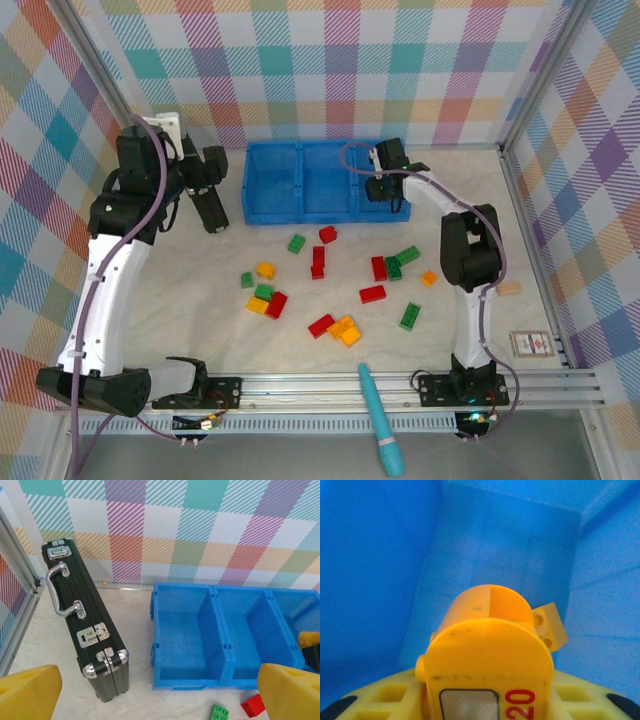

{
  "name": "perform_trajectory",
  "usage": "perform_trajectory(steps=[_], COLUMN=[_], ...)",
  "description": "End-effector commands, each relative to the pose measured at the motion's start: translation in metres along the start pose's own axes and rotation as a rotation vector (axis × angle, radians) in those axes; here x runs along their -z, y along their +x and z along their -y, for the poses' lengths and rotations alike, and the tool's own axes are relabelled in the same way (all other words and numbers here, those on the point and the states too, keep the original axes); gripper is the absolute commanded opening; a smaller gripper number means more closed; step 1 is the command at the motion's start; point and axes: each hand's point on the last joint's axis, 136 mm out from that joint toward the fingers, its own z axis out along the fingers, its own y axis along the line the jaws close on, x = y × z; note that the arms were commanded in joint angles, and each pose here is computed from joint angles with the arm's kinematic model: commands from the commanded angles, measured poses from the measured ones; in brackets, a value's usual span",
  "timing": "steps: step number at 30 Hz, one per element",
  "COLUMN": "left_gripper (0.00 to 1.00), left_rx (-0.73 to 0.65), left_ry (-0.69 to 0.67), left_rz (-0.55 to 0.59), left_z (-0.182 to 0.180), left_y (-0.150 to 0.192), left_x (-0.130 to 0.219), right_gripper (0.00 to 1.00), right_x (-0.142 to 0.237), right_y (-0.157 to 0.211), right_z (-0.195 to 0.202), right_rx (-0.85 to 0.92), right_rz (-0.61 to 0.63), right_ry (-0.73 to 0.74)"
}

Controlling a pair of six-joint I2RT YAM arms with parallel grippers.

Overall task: Sort the legos into containers by color
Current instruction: Place the lego in the container, then pick up the lego from the middle-right of the table.

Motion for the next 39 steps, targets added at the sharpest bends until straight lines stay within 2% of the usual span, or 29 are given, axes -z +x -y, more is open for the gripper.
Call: perform_trajectory(steps=[1, 7, 11, 14, 17, 22, 29, 33, 39], left_gripper=[1.0, 1.0, 1.0, 1.0, 1.0, 1.0, 1.0, 1.0, 1.0], left_rx=[0.01, -0.027, -0.045, -0.074, -0.105, -0.119, -0.087, -0.076, -0.061], left_ry=[-0.01, 0.015, 0.031, 0.052, 0.043, 0.046, 0.099, 0.118, 0.186], left_rz=[-0.005, -0.03, -0.03, -0.03, -0.043, -0.054, -0.112, -0.154, -0.191], left_z=[-0.001, 0.006, 0.01, 0.014, 0.013, 0.013, 0.022, 0.025, 0.038], left_y=[-0.003, -0.004, -0.008, -0.008, -0.005, 0.003, 0.023, 0.032, 0.033], left_x=[0.01, -0.002, -0.01, -0.015, -0.021, -0.029, -0.044, -0.051, -0.056], right_gripper=[0.5, 0.61, 0.63, 0.63, 0.64, 0.64, 0.68, 0.69, 0.7], right_x=[0.009, 0.038, 0.069, 0.099, 0.129, 0.164, 0.17, 0.166, 0.153], right_y=[-0.017, -0.022, -0.02, -0.005, 0.03, 0.113, 0.204, 0.231, 0.25], right_z=[-0.003, -0.009, -0.017, -0.019, -0.009, 0.018, 0.015, 0.018, 0.024], right_rx=[-0.031, -0.051, -0.058, -0.094, -0.17, -0.326, -0.571, -0.704, -0.815], right_rz=[0.054, 0.069, 0.057, 0.03, -0.036, -0.181, -0.292, -0.308, -0.382], right_ry=[-0.019, -0.045, -0.045, -0.038, 0.006, 0.15, 0.164, 0.191, 0.21])
